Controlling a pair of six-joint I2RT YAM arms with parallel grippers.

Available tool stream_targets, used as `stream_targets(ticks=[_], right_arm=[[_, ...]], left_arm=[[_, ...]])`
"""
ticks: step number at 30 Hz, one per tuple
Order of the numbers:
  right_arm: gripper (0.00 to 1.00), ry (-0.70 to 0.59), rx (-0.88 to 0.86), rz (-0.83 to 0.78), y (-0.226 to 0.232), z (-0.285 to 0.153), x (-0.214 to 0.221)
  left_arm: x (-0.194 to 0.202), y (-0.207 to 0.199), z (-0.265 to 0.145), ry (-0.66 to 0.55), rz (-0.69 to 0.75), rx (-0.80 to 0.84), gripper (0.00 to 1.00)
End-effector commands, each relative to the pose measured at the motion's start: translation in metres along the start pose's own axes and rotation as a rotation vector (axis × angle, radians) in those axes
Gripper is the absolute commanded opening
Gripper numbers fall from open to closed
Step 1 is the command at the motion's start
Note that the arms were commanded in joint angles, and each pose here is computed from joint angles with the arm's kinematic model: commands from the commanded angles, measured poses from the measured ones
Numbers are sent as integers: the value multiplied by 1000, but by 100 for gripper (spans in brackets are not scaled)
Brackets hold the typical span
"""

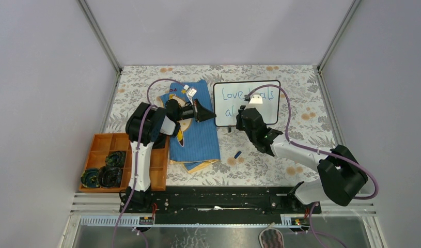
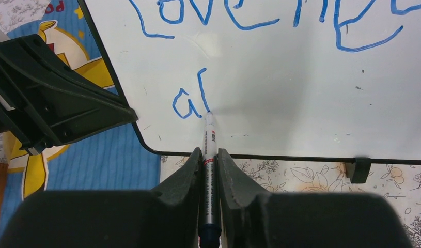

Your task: Write a sentence on the whiteboard

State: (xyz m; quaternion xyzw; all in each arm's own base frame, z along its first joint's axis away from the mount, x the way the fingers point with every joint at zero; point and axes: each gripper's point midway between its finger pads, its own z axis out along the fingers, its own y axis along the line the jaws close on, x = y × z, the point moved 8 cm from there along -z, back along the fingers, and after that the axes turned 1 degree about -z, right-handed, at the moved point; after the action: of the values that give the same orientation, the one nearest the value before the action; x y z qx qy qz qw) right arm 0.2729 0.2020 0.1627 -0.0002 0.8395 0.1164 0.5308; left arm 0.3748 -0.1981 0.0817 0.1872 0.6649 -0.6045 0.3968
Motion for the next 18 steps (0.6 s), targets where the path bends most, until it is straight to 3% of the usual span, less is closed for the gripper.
stream_targets(ticks=[1, 10, 18], right_arm=[[0, 3, 5, 12, -4, -3, 0], [0, 4, 20, 12, -7, -7, 0], [0, -82, 4, 42, -6, -20, -25]], left_arm=[[-4, -7, 3, -3, 33, 28, 0], [-2, -6, 2, -2, 30, 26, 0], [-3, -7, 2, -1, 32, 27, 0]])
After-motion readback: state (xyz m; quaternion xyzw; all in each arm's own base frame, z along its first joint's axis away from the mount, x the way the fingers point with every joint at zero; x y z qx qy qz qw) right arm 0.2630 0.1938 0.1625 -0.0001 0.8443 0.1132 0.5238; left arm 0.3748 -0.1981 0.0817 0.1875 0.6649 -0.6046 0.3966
